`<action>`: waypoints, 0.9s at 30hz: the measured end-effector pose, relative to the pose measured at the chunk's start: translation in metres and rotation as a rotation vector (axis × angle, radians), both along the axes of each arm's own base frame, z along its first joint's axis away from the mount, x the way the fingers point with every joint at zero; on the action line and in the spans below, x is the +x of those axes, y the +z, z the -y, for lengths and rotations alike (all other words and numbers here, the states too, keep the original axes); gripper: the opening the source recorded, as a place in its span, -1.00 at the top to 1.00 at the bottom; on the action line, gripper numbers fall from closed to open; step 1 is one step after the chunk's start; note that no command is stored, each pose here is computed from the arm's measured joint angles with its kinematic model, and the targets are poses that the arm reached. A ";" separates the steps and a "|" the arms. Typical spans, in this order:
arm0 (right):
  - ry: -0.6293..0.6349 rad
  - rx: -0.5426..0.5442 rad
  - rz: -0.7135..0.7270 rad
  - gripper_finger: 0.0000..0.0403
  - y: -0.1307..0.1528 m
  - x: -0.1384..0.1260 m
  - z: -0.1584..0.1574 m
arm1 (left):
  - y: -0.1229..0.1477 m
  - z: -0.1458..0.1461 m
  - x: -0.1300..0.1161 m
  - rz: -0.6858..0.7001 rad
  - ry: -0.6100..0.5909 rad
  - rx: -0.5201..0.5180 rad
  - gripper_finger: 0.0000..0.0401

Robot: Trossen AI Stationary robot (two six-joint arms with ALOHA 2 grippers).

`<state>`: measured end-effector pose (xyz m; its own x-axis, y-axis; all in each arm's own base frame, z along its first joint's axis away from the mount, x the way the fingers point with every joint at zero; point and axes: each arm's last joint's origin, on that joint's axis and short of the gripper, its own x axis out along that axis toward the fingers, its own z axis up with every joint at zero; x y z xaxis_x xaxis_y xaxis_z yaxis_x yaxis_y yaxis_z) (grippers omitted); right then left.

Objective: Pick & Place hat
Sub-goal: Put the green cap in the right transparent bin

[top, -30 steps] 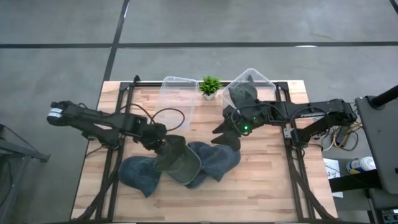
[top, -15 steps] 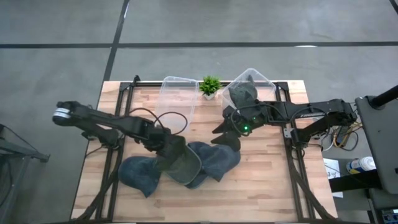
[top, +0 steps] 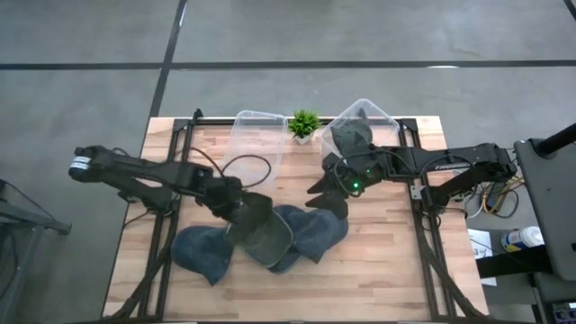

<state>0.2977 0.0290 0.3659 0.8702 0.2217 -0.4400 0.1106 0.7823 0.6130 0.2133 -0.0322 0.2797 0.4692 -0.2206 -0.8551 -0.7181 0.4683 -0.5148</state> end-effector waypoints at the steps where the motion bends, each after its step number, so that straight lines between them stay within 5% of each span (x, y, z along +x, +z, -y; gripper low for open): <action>1: 0.000 0.000 0.000 -0.27 0.000 0.000 0.000 | 0.011 0.000 -0.002 0.043 0.001 -0.004 0.98; 14: 0.023 -0.027 0.015 -0.26 0.003 -0.003 0.000 | 0.138 -0.007 -0.043 0.651 -0.140 0.113 0.99; 21: 0.026 -0.040 0.038 -0.26 0.008 -0.009 0.001 | 0.181 -0.009 -0.066 0.961 -0.249 0.235 0.99; 27: 0.039 -0.067 0.048 -0.27 0.009 -0.009 0.001 | 0.197 -0.002 -0.076 1.213 -0.552 0.195 1.00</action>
<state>0.2884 0.0277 0.3750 0.8817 0.2278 -0.4133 0.0510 0.8247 0.5633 0.1376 -0.0305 0.4772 0.8365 -0.5479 -0.0060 0.4440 0.6843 -0.5785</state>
